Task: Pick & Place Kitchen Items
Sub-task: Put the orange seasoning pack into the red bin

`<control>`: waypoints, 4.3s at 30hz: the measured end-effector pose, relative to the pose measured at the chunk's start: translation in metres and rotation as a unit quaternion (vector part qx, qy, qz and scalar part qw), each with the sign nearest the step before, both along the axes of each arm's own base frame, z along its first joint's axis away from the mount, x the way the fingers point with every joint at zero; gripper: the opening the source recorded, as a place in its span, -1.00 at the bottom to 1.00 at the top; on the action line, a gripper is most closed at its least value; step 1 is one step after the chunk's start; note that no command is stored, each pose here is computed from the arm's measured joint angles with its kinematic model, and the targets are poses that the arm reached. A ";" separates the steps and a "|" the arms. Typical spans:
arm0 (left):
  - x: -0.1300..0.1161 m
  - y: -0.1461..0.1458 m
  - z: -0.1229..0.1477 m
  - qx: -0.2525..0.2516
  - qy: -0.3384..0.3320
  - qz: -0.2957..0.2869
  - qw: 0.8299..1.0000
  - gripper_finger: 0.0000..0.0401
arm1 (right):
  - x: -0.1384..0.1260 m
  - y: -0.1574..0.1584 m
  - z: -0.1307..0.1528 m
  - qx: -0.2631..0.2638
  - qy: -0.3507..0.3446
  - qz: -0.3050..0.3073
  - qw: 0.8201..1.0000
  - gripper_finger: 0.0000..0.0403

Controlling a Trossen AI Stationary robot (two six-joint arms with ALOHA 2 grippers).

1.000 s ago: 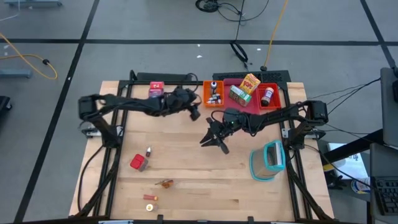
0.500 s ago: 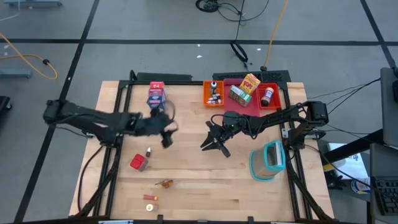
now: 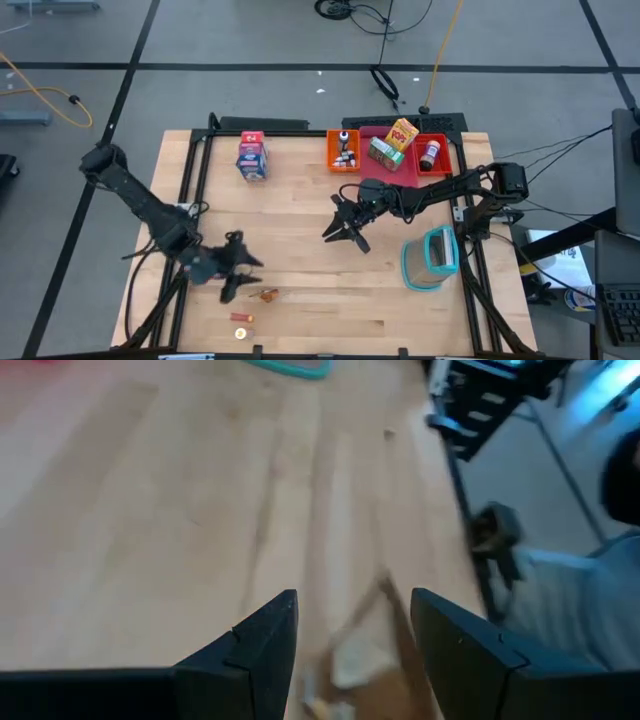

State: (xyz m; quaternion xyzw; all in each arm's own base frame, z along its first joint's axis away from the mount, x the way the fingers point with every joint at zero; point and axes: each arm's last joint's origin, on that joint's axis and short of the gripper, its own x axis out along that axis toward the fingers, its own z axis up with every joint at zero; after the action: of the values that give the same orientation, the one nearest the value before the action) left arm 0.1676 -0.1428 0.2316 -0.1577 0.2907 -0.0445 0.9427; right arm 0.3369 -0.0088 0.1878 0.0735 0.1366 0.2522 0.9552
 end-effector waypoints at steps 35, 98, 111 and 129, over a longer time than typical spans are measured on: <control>0.001 -0.054 -0.057 -0.040 0.061 0.035 0.997 -0.95 | 0.000 0.000 0.000 0.002 0.001 -0.002 1.000 -0.68; 0.108 0.056 -0.006 0.135 -0.031 0.106 0.985 -1.00 | 0.000 -0.020 0.005 -0.002 -0.025 -0.039 0.999 -0.68; 0.108 0.057 -0.006 0.138 -0.031 0.104 0.984 -1.00 | -0.004 -0.025 0.000 0.019 0.004 0.013 1.000 -0.68; 0.109 0.056 -0.004 0.134 -0.040 0.106 0.984 -1.00 | 0.001 -0.006 0.004 -0.016 -0.030 -0.024 0.999 -0.26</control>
State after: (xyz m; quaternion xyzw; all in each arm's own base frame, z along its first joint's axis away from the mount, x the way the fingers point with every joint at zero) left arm 0.2768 -0.0866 0.2274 -0.0573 0.2375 0.0884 0.9657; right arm 0.3384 -0.0153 0.1922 0.0537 0.1099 0.2287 0.9658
